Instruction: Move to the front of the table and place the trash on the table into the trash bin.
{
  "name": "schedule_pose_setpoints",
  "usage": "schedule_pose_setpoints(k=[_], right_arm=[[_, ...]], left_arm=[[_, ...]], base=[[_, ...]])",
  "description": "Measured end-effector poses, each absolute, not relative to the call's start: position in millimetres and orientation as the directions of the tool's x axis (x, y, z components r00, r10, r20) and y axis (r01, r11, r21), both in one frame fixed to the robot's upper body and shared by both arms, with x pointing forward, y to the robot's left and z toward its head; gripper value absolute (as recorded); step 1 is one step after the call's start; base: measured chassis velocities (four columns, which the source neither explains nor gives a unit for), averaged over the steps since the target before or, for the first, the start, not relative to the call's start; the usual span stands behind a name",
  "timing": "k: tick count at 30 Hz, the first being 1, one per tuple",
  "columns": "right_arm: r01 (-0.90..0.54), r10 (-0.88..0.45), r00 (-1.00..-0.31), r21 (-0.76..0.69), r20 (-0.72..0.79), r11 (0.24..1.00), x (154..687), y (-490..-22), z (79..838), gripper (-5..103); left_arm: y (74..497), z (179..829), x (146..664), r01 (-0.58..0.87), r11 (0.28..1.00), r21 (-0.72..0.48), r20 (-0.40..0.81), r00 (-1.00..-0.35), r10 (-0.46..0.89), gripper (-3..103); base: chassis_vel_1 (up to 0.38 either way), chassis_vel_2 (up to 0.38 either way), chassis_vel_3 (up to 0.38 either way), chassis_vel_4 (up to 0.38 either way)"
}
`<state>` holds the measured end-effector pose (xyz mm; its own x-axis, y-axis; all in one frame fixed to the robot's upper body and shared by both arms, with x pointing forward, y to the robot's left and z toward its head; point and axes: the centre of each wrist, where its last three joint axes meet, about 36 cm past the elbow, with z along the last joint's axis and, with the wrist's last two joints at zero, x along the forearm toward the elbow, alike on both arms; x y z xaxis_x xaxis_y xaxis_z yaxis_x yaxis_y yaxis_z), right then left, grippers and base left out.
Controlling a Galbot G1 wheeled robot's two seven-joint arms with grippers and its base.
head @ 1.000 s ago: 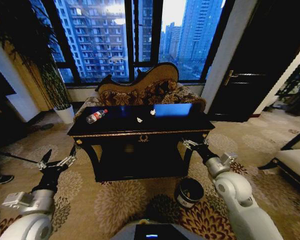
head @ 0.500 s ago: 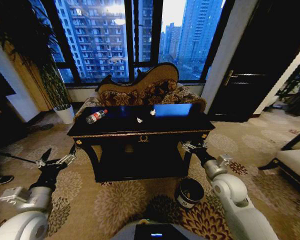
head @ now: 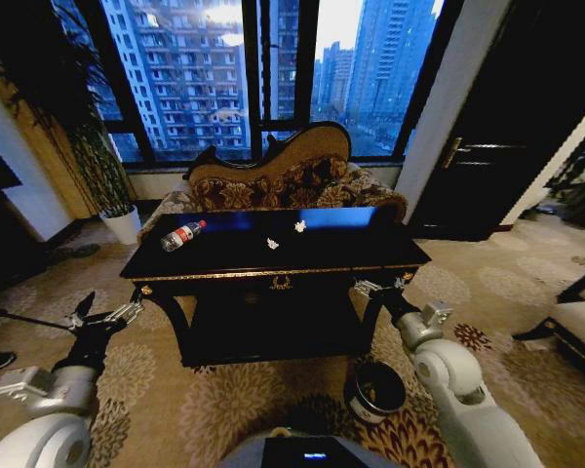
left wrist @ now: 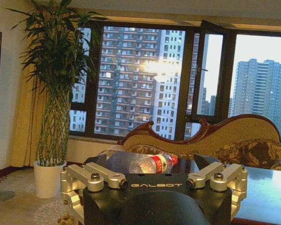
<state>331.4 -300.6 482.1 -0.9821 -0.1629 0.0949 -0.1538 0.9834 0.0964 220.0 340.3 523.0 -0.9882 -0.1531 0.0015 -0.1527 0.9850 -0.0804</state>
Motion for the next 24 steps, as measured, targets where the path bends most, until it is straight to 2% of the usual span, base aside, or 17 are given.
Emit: schedule_pose_setpoints(k=[24], right_arm=[[-0.15, -0.158, -0.983, 0.085, 0.097, 0.985, 327.4, -299.8, 480.6, 100]], left_arm=[[338.5, 516.6, 216.8, -0.166, 0.982, -0.094, 0.005, -0.986, -0.167, 100]], base=[[-0.113, 0.11, 0.114, -0.11]])
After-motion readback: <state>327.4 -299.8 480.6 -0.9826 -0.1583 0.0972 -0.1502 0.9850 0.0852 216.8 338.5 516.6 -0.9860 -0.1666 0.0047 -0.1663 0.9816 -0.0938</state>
